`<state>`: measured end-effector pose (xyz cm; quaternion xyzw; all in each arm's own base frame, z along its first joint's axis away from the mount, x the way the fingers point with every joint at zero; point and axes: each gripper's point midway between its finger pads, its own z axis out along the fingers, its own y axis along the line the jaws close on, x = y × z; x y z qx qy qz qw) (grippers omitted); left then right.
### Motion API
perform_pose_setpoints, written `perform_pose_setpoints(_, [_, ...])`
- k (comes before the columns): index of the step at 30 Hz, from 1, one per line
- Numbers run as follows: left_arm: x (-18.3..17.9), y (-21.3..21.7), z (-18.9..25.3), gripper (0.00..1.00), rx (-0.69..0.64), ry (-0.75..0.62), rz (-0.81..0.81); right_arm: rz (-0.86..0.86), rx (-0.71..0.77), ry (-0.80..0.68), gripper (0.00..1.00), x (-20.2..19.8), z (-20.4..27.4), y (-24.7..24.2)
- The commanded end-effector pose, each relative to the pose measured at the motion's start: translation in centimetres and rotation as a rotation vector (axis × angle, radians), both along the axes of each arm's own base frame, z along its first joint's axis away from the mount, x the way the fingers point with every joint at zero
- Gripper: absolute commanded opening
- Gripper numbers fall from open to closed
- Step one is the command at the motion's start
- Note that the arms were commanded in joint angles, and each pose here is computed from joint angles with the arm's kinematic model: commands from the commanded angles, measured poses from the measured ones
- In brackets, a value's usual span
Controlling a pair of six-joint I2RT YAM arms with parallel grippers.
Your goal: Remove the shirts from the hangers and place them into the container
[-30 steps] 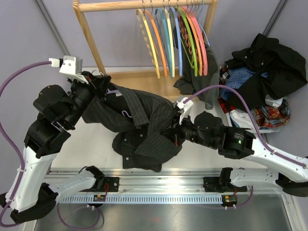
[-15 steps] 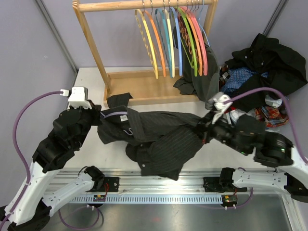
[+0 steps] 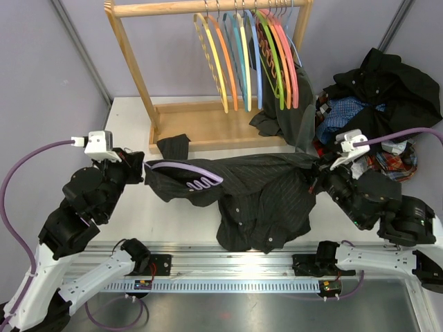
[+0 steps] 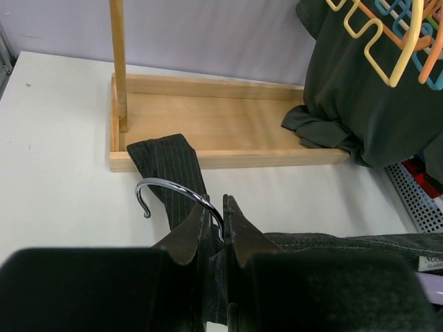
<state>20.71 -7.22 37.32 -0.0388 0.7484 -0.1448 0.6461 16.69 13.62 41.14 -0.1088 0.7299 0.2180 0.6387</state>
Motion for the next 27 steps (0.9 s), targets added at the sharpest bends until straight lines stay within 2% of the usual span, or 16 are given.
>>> perform_pose_setpoints(1, [-1.0,3.9,0.4,0.00,0.085,0.009,0.137,-0.211,0.087,-0.006,0.00,1.7,0.8,-2.6])
perform_pose_setpoints(5, [-1.7,-1.0,3.5,0.00,-0.144,-0.015,-0.082,-0.129,-0.058,0.115,0.00,2.7,-5.7,4.4])
perform_pose_setpoints(6, [-2.3,-3.4,4.8,0.00,-0.207,-0.036,-0.209,-0.104,-0.074,0.140,0.00,2.8,-7.1,5.9])
perform_pose_setpoints(8, [-2.7,-6.2,5.6,0.00,-0.322,-0.018,-0.325,-0.017,-0.129,0.201,0.00,2.8,-10.9,10.1])
perform_pose_setpoints(9, [-3.6,-8.1,7.5,0.00,-0.391,-0.061,-0.440,0.002,-0.127,0.229,0.00,2.8,-12.0,11.4])
perform_pose_setpoints(11, [-4.3,-10.0,8.2,0.00,-0.498,-0.052,-0.540,0.067,-0.148,0.283,0.00,2.7,-14.9,14.7])
perform_pose_setpoints(12, [-4.7,-10.6,9.7,0.00,-0.547,-0.092,-0.591,0.089,-0.157,0.299,0.00,2.7,-15.8,15.7])
perform_pose_setpoints(14, [-5.1,-11.3,10.5,0.00,-0.630,-0.111,-0.639,0.121,-0.172,0.335,0.00,2.7,-18.0,18.1])
perform_pose_setpoints(16, [-5.0,-11.5,10.7,0.00,-0.653,-0.105,-0.643,0.140,-0.197,0.364,0.00,2.8,-19.7,19.6])
perform_pose_setpoints(19, [-4.8,-11.1,10.9,0.00,-0.641,-0.100,-0.617,0.156,-0.218,0.385,0.00,2.8,-20.4,20.7])
perform_pose_setpoints(20, [-4.4,-10.9,10.6,0.00,-0.602,-0.100,-0.596,0.162,-0.215,0.383,0.00,2.8,-20.1,20.9])
perform_pose_setpoints(21, [-4.0,-9.6,10.7,0.00,-0.569,-0.088,-0.514,0.160,-0.217,0.380,0.05,2.9,-19.9,20.8])
perform_pose_setpoints(23, [-3.4,-8.0,10.2,0.00,-0.464,-0.100,-0.429,0.166,-0.225,0.375,0.30,2.6,-19.2,20.3])
perform_pose_setpoints(24, [-2.6,-6.8,8.9,0.00,-0.406,-0.055,-0.344,0.168,-0.228,0.368,0.57,2.6,-18.7,20.0])
perform_pose_setpoints(25, [-2.8,-5.7,9.5,0.00,-0.381,-0.067,-0.308,0.165,-0.232,0.365,0.69,2.3,-18.1,19.1])
perform_pose_setpoints(27, [-2.1,-3.5,7.7,0.00,-0.272,-0.036,-0.194,0.166,-0.227,0.347,0.81,2.2,-16.6,18.3])
